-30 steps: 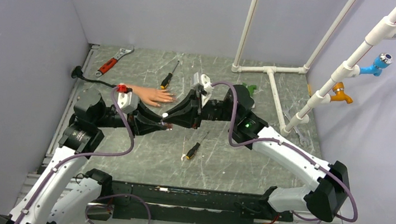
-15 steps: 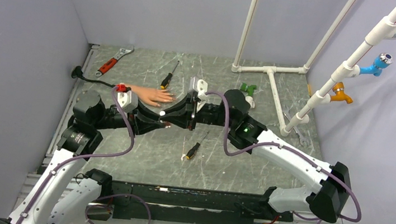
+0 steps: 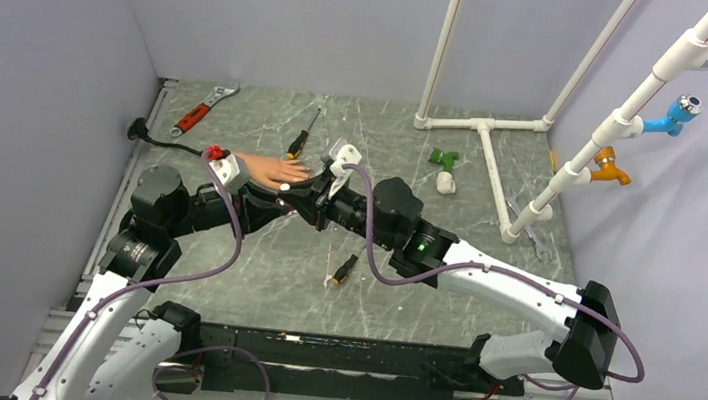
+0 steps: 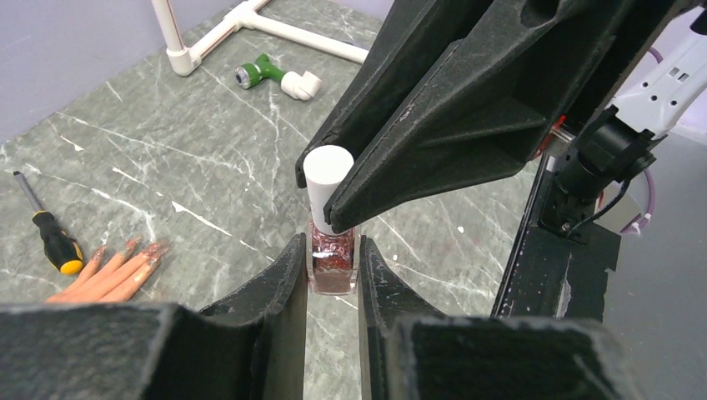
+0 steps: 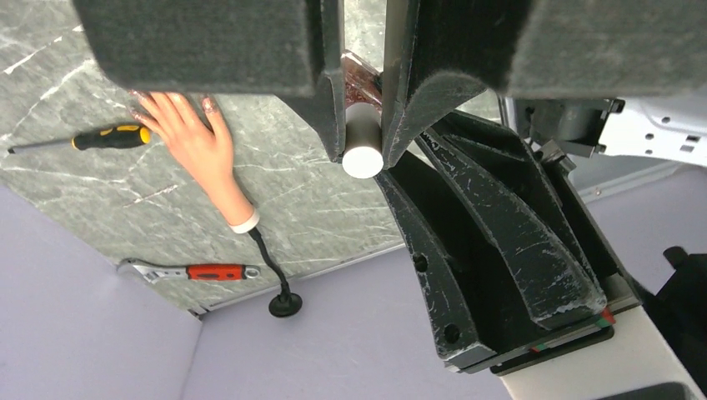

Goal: Paint the nails
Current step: Screw the nail polish bottle.

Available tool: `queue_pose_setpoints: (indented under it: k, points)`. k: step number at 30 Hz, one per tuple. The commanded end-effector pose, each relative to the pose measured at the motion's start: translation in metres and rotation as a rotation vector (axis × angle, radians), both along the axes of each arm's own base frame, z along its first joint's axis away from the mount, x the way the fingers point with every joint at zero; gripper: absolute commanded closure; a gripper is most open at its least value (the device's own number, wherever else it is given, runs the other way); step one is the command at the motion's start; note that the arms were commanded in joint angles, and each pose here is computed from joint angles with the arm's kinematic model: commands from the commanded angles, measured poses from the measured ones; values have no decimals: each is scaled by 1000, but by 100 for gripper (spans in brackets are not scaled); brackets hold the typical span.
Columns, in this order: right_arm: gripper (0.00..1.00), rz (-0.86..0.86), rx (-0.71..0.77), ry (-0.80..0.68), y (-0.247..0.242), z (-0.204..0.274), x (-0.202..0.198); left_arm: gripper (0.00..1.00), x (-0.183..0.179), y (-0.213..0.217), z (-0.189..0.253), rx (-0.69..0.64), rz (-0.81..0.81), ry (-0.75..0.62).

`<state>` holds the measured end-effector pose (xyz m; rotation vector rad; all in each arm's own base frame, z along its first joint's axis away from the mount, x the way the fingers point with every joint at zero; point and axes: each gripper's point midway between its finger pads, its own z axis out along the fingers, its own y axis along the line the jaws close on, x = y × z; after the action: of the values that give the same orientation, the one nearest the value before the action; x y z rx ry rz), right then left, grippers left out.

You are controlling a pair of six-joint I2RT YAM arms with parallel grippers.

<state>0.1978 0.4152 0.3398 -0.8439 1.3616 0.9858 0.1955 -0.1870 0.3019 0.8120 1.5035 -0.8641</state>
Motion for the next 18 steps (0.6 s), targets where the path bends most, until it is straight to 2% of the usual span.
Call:
queue_pose_setpoints:
  k: [1,4,13,18]
  points:
    - [90,-103,-2,73,-4,-11,11,100,12,8,26,-15,76,-122]
    - [82,-108,3,82,-3,-10,13,100,14,9,25,-13,92,-116]
    - [44,-81,50,78,-6,11,6,100,18,11,21,17,100,-124]
    - [32,-58,49,62,-20,18,-3,100,19,10,19,24,95,-113]
